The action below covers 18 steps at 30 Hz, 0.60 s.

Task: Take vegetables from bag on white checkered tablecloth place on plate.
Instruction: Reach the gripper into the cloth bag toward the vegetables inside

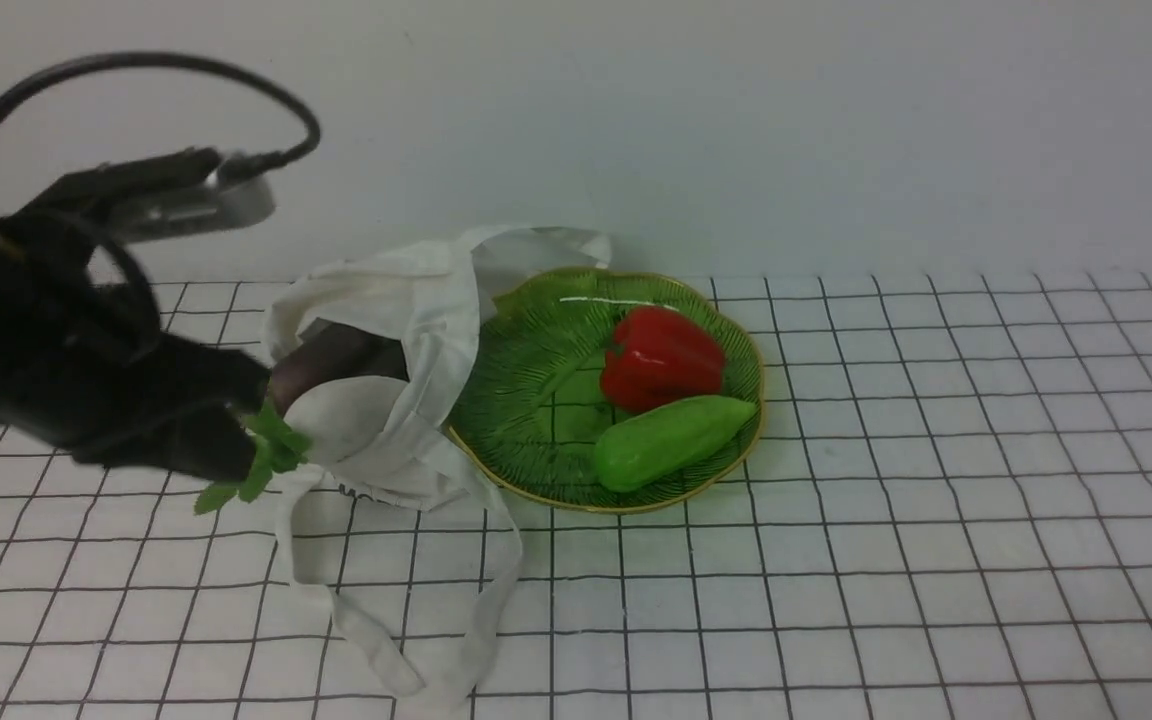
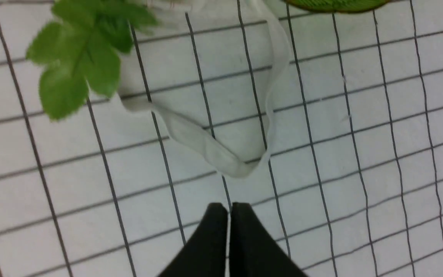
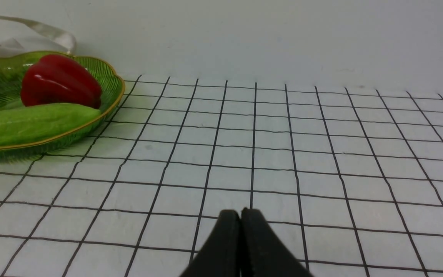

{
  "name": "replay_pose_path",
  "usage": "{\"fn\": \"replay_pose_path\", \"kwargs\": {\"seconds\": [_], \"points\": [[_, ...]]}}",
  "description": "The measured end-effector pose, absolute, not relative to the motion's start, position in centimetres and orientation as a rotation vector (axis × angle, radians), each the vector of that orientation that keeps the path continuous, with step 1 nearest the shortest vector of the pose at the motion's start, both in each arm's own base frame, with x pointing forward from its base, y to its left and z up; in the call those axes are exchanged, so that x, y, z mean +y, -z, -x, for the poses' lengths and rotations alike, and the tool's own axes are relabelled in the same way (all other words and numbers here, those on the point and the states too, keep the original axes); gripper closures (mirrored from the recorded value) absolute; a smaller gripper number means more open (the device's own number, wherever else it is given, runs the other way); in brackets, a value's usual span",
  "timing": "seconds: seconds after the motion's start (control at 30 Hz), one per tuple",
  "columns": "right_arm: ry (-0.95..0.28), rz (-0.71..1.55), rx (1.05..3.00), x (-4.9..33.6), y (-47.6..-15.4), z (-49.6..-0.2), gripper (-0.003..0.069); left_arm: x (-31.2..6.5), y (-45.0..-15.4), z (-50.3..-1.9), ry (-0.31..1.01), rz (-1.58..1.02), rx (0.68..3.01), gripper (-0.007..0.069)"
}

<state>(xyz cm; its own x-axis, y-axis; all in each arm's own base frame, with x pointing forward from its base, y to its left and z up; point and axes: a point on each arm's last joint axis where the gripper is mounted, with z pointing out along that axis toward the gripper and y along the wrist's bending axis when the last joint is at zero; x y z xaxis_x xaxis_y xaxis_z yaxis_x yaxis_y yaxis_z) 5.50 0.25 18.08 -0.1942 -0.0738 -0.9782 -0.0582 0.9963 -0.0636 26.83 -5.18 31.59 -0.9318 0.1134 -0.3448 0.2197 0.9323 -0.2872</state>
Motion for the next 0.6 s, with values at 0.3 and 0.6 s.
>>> {"fn": "replay_pose_path", "kwargs": {"seconds": [0.3, 0.6], "points": [[0.014, 0.098, 1.767, 0.3, -18.1, -5.5, 0.0674, -7.1, -31.3, -35.1, 0.292, -0.237, 2.781, 0.0498], [0.014, 0.098, 1.767, 0.3, -18.1, -5.5, 0.0674, -7.2, -26.9, -38.0, 0.244, -0.25, 2.9, 0.0155]]}}
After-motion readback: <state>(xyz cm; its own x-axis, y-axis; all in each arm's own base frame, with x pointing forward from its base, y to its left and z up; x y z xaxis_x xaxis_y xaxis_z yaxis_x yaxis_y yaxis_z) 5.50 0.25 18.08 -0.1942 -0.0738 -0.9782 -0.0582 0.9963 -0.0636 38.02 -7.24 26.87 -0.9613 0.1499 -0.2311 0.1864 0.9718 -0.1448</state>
